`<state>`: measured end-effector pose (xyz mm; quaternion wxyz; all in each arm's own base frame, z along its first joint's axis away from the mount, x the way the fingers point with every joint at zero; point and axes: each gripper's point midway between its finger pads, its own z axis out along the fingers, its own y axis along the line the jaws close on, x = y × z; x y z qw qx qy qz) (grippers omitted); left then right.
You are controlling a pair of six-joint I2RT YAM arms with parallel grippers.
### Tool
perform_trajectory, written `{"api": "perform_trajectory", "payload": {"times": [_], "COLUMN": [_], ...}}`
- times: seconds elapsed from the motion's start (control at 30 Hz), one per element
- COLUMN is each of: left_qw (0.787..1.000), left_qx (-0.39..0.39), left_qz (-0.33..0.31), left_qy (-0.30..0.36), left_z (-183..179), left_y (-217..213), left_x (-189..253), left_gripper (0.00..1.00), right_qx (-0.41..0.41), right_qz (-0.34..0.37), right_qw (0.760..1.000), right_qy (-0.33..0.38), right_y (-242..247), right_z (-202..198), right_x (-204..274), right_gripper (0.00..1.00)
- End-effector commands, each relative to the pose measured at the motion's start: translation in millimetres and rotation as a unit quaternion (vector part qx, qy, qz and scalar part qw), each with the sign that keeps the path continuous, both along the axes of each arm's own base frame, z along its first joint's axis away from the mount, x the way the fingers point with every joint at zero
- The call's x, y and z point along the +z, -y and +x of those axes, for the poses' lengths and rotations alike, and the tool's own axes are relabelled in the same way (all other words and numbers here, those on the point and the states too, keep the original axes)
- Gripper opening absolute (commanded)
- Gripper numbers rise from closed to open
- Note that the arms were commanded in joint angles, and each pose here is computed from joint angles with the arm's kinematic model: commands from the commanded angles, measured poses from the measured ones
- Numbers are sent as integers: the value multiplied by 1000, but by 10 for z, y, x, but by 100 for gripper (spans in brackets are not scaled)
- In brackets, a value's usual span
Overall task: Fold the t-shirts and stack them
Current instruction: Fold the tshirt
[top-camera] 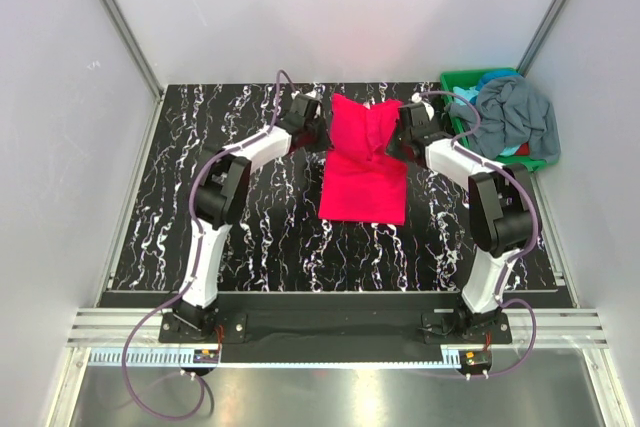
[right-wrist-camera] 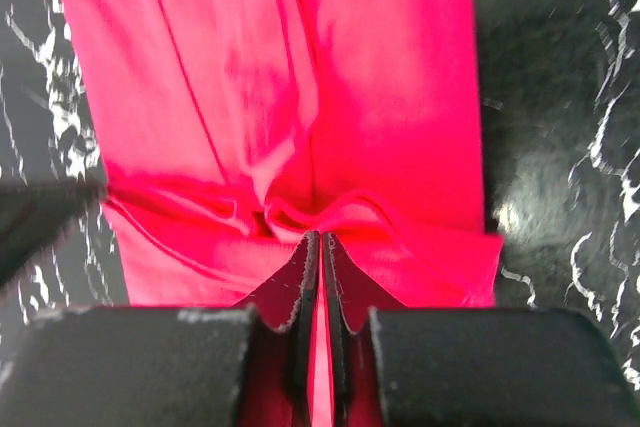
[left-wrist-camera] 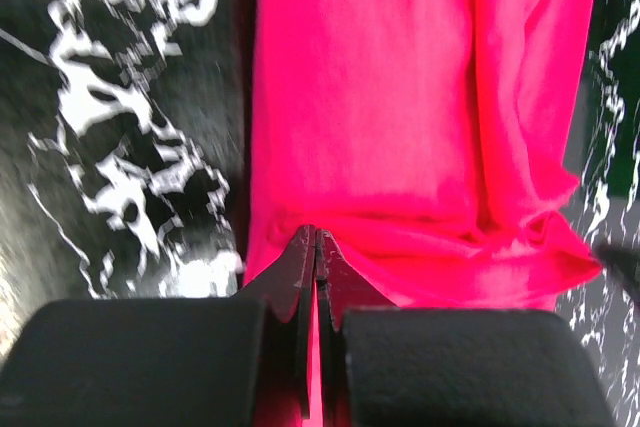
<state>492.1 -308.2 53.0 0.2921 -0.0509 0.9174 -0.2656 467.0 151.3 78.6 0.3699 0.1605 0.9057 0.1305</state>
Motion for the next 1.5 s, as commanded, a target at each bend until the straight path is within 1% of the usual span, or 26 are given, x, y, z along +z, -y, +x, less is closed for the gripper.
{"api": "perform_trajectory", "payload": {"times": [0.0, 0.1, 0.23, 0.4, 0.5, 0.63, 0.77, 0.83, 1.0, 1.13, 1.2, 1.3, 1.47], "left_qw": [999, 999, 999, 1000, 999, 999, 999, 998, 998, 998, 999, 999, 999], "left_qx": [1, 2, 2, 1, 2, 3, 12, 22, 18, 5, 3, 1, -4], "left_qz": [-22, -25, -26, -17, -15, -18, -7, 10, 1, -20, -21, -21, -17], "left_qy": [38, 30, 20, 20, 31, 36, 51, 58, 68, 57, 47, 50, 51], "left_z": [269, 276, 249, 247, 267, 283, 261, 283, 234, 127, 44, -21, -35], "left_y": [27, 37, 41, 8, -32, -90, -211, -320, -366, -297, -283, -280, -271], "left_x": [227, 165, 82, 39, 137, 256, 450, 528, 709, 735, 664, 644, 615], "left_gripper": [1, 1, 1, 1, 2, 2, 3, 3, 3, 2, 2, 2, 2], "right_qx": [35, 51, 53, 72, 71, 63, 61, 58, 47, 18, 13, 12, 1], "right_qz": [30, 44, 44, 53, 55, 51, 47, 45, 46, 24, 21, 18, -4], "right_qw": [999, 997, 997, 996, 996, 996, 997, 997, 998, 1000, 1000, 1000, 999], "right_qy": [-6, -23, -41, -23, -24, -30, -23, -18, 3, 4, 1, 2, 33], "right_y": [-129, -180, -145, -188, -198, -198, -191, -178, -185, -91, -76, -89, -28], "right_z": [-178, -354, -567, -613, -646, -669, -638, -629, -534, -450, -425, -359, -165], "right_x": [130, 0, -137, 27, 7, -141, -263, -306, -314, -387, -433, -452, -267], "right_gripper": [10, 10, 10, 10, 10, 10, 10, 10, 10, 10, 10, 10, 10]}}
